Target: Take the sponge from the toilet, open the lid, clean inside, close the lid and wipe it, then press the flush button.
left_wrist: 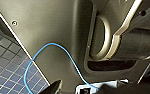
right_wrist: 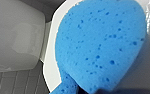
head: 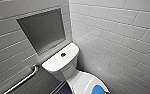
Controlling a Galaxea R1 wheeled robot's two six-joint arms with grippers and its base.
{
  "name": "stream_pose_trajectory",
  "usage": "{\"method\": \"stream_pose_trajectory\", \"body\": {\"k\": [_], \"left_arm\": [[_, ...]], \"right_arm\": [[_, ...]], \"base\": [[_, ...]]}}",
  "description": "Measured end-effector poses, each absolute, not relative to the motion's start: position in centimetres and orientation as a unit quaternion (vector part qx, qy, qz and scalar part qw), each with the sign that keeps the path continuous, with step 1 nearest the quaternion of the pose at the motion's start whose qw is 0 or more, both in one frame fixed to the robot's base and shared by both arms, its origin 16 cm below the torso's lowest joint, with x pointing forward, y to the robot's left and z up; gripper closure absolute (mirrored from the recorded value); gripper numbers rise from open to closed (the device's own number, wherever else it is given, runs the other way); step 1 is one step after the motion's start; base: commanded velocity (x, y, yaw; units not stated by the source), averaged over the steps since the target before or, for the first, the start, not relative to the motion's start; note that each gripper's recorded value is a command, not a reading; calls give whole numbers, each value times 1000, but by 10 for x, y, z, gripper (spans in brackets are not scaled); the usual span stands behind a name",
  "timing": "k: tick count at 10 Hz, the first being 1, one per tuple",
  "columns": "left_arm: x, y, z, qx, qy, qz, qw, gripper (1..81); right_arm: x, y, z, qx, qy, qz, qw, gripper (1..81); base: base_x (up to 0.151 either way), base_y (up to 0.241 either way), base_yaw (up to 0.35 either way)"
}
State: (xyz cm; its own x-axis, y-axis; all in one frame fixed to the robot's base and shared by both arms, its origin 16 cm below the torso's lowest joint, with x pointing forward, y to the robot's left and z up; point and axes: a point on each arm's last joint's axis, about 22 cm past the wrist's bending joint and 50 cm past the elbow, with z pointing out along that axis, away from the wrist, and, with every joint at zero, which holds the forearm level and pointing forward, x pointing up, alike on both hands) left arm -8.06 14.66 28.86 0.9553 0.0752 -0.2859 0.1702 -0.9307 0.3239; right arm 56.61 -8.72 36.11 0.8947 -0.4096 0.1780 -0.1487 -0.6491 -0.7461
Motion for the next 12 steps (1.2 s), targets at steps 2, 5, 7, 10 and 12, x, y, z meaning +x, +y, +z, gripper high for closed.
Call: {"method": "stream_pose_trajectory", "body": {"k": [2,5,7,10,12], "left_arm": [[-71,139,286,973,63,-130,180,10],[-46,148,276,976,59,-114,176,10],[-16,153,266,978,55,-95,175,10],[-1,160,262,979,53,-87,178,10],[20,162,262,977,54,-74,192,10]], "right_arm": [[587,-98,415,-874,144,-185,425,811],[556,-162,427,-883,154,-176,406,811],[490,-194,405,-898,172,-137,380,811],[387,-271,368,-928,197,-86,303,811],[322,-297,354,-940,200,-51,271,811]], "base": [[0,0,0],[0,0,0],[0,0,0],[0,0,0],[0,0,0]]}}
